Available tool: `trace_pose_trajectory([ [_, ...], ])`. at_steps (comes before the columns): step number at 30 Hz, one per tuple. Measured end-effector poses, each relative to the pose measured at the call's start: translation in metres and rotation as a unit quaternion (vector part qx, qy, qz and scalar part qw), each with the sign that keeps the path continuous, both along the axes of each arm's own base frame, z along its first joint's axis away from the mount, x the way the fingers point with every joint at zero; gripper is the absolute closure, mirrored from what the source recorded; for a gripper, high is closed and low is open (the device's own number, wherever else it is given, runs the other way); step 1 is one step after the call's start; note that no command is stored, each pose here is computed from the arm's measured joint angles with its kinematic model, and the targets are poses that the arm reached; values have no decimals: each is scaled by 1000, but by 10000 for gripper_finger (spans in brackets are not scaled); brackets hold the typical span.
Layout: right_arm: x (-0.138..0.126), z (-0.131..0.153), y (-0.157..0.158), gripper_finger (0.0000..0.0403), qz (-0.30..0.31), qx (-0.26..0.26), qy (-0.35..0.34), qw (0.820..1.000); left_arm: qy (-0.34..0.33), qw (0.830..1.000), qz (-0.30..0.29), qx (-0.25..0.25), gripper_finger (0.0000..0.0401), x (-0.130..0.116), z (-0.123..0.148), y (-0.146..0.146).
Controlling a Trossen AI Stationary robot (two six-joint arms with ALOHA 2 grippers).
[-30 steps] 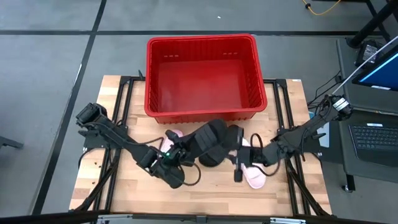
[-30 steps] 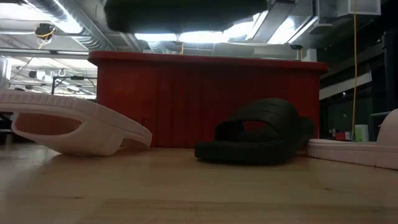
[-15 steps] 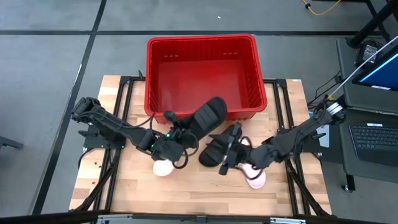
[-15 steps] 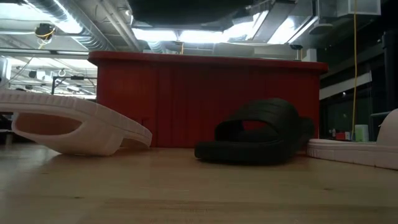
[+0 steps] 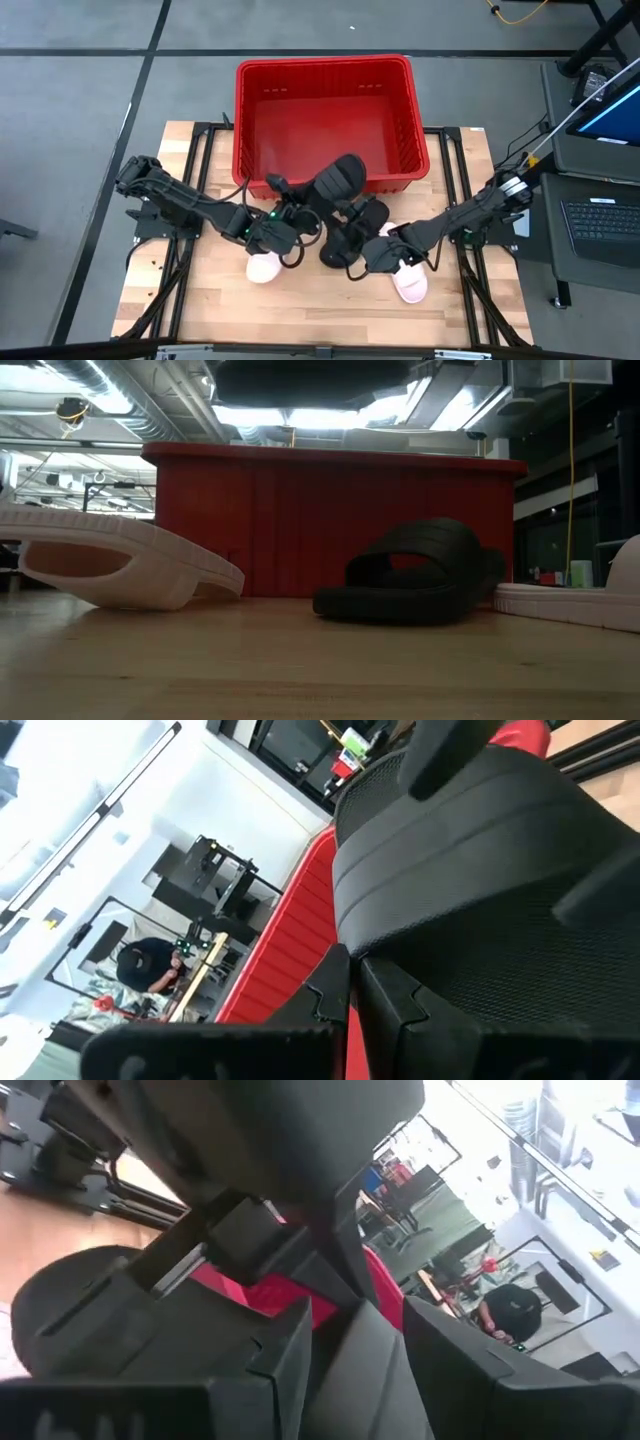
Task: Pick and place slides into bin
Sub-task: Put the bottom black slide into the bin
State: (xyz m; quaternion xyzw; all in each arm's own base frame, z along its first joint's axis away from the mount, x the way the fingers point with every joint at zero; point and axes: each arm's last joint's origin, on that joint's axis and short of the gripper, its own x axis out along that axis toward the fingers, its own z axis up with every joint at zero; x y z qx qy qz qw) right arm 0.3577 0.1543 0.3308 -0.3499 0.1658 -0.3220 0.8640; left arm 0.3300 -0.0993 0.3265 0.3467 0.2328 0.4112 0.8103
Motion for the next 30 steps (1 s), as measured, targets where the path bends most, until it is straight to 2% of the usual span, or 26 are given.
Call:
trace_pose_trajectory([
  [10, -2, -12, -2, 244, -10, 31, 3, 999, 5, 1000, -4, 4, 398, -2, 2, -2],
  [13, -3, -16, -5, 244, -38, 32, 4, 999, 4, 1000, -6, 4, 398, -2, 2, -3],
  [16, -4, -17, -7, 244, -62, 19, 9, 998, 4, 1000, -5, 5, 398, -2, 2, -3],
  [26, -5, -18, -7, 260, -70, 10, 16, 997, 7, 1000, -13, 7, 398, -4, 2, -9],
  [30, -8, -19, -9, 274, -110, -21, 27, 993, 8, 1000, -23, 7, 398, -6, 2, -14],
])
